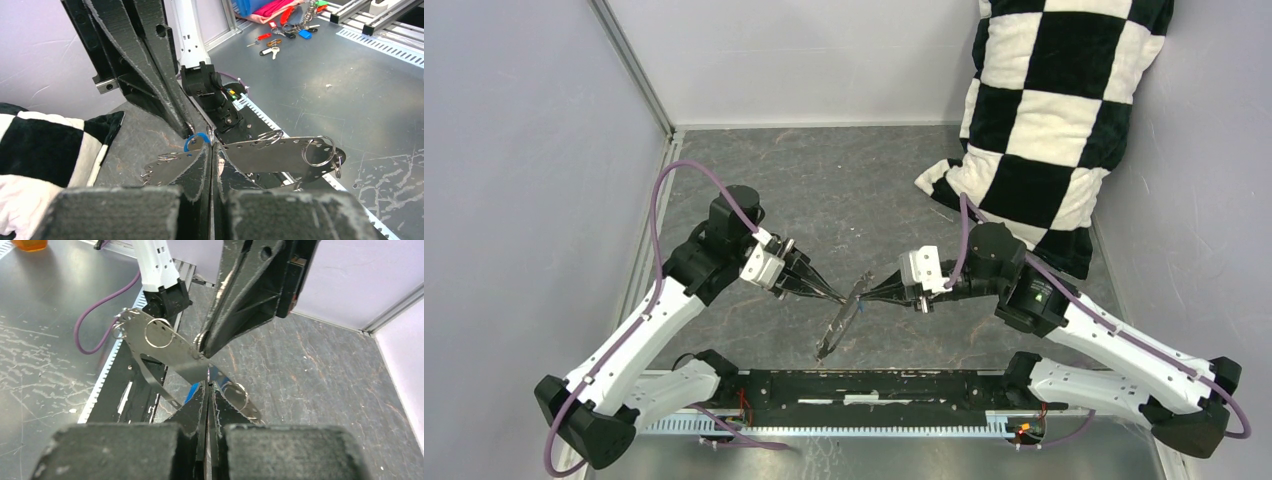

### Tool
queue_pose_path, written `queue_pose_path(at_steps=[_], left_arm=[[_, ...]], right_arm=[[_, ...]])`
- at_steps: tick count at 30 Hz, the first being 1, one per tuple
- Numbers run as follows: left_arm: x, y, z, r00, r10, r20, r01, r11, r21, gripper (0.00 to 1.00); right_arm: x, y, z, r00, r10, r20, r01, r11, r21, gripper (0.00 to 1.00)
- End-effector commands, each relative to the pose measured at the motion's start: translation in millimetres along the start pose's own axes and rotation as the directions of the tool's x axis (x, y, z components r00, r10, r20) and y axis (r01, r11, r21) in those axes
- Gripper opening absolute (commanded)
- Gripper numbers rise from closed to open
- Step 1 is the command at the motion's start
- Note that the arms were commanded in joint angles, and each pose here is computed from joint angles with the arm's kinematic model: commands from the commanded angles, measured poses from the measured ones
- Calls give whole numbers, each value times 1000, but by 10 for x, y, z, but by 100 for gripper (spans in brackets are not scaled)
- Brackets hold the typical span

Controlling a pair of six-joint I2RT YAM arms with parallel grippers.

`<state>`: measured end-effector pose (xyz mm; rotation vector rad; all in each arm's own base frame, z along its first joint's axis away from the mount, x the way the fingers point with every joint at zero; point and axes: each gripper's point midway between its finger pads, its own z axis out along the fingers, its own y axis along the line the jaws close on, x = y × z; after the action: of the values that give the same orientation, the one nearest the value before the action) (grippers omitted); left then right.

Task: Put the keys on the keyring
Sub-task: Insert the key onto the keyring.

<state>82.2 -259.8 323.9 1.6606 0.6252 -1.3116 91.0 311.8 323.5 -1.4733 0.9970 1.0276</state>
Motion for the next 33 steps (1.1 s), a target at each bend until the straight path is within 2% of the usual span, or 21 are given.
queue_pose_path(at_steps=[1,33], left_arm=[[-177,0,-13,998,68,13,-68,998,2,2],[-169,-11,-21,998,60,0,-60,998,-13,2]], right_arm=[[-273,-140,5,998,-33,52,30,998,50,1],[-295,-21,136,998,-33,62,31,999,21,1]])
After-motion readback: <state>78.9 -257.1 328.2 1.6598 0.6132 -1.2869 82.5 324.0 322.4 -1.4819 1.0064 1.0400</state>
